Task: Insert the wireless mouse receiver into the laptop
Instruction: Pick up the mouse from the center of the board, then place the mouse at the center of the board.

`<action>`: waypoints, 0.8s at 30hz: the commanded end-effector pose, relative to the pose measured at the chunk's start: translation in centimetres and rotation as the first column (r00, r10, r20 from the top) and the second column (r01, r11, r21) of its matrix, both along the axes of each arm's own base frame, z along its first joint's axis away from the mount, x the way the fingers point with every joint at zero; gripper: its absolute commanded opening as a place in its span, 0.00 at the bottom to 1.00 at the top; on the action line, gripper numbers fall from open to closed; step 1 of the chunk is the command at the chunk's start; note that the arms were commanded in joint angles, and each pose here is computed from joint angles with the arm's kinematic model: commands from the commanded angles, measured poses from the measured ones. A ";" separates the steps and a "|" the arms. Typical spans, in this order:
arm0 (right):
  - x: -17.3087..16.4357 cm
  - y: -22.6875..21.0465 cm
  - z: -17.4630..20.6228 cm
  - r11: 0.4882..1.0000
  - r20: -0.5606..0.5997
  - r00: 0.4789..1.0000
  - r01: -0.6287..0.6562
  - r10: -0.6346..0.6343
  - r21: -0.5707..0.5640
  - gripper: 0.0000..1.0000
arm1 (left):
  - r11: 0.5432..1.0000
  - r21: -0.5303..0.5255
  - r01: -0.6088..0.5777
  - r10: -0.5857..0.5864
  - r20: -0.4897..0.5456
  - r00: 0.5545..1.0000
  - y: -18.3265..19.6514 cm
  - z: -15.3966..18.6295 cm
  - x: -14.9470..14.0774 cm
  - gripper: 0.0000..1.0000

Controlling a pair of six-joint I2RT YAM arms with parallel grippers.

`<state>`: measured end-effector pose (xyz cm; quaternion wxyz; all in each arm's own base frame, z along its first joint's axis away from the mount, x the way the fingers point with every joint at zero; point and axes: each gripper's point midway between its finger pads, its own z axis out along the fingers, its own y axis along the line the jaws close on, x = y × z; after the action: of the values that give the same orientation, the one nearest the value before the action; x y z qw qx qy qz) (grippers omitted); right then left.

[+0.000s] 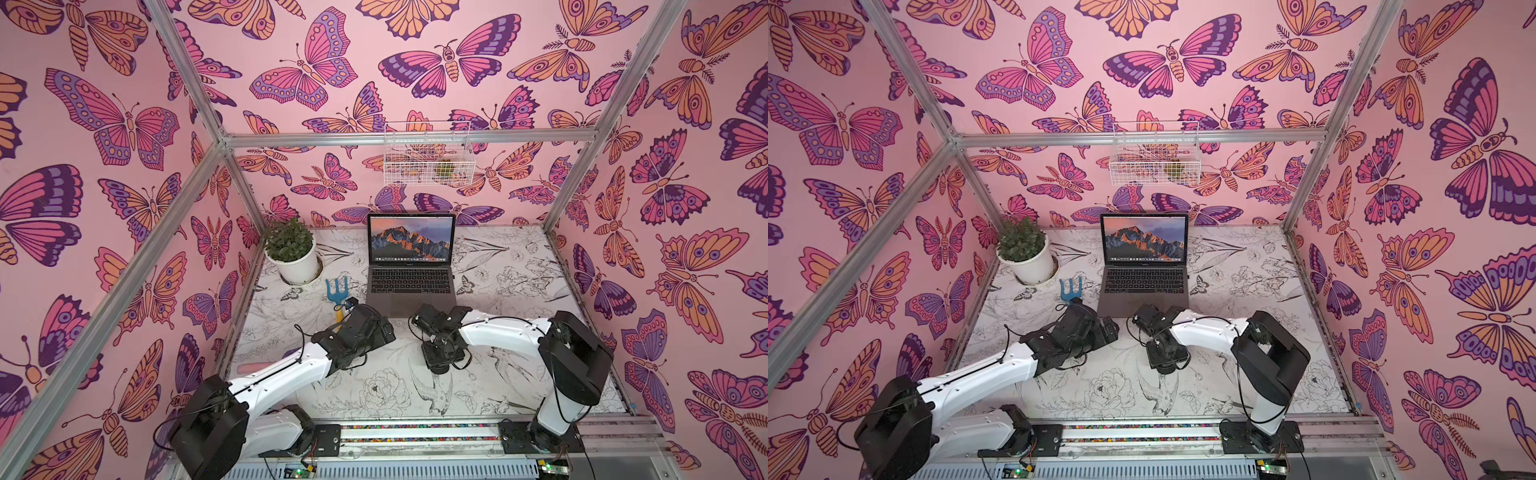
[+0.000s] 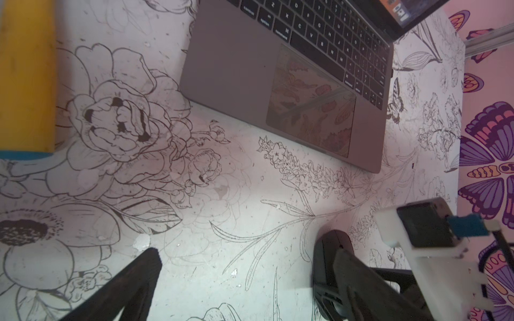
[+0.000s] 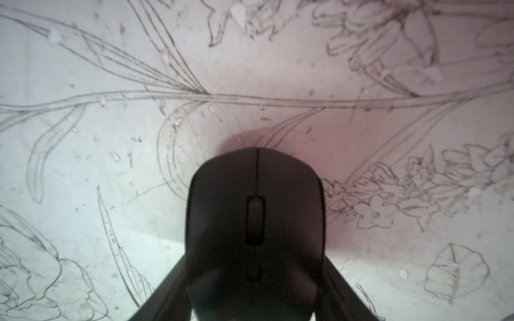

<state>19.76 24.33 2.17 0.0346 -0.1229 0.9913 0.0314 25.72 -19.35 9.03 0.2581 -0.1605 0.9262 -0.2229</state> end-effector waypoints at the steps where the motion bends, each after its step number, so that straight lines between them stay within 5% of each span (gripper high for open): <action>1: 2.4 -0.1 3.3 0.999 0.066 0.998 -0.003 0.001 0.038 0.48 | 1.000 -0.026 -0.013 0.013 -0.011 1.000 -0.1 0.3 0.9 1.00; 7: 9.7 -2.6 7.0 0.984 0.165 0.980 0.087 -0.113 0.157 0.48 | 0.989 -0.137 -0.048 0.033 -0.111 0.993 -1.3 -1.2 2.2 1.00; 14: 17.0 -11.8 8.5 0.964 0.184 0.954 0.209 -0.238 0.163 0.47 | 0.989 -0.130 -0.065 0.047 -0.137 0.989 -1.7 -2.2 2.9 1.00; 24: 20.4 -20.7 6.4 0.954 0.039 0.955 0.289 -0.293 0.086 0.48 | 0.968 -0.029 -0.250 0.246 -0.115 0.963 2.0 -1.6 3.4 1.00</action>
<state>41.05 3.83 8.93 0.1131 0.0549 0.9906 0.0532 28.72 -19.22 6.56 0.2076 -0.2568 0.9153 -0.2307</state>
